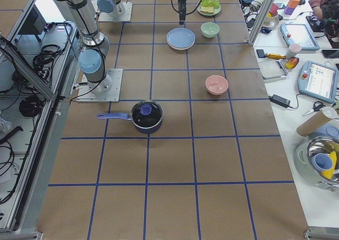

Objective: Stack three plates with pink and blue

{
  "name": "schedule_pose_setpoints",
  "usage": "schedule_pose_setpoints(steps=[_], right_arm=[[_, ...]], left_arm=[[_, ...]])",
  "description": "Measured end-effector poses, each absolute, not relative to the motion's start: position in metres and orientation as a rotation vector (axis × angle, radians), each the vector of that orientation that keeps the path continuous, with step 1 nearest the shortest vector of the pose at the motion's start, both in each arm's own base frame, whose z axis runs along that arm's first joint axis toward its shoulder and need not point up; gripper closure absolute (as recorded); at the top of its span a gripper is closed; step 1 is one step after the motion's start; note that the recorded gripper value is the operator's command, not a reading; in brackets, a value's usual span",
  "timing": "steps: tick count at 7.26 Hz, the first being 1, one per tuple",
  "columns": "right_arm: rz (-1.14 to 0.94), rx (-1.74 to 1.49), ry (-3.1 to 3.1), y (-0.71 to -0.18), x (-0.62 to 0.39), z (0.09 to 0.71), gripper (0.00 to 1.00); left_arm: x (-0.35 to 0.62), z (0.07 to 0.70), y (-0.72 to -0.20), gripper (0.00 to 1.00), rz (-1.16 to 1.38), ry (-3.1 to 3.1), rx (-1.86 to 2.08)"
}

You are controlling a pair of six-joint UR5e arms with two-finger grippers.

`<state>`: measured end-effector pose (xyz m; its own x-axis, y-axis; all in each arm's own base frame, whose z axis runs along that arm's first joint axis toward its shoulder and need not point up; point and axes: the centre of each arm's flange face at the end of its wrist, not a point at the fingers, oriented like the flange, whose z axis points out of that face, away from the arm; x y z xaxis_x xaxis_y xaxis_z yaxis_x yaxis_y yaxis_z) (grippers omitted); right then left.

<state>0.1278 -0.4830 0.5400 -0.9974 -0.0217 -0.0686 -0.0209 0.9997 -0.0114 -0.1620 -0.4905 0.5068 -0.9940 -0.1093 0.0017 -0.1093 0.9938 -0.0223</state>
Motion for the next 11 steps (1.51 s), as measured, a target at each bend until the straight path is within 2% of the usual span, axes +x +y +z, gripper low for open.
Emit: schedule_pose_setpoints(steps=[11], right_arm=[[0.007, -0.059, 3.136, -0.486, 0.137, 0.533, 0.0]], left_arm=[[-0.161, 0.507, -0.491, 0.0, 0.037, -3.136, 0.175]])
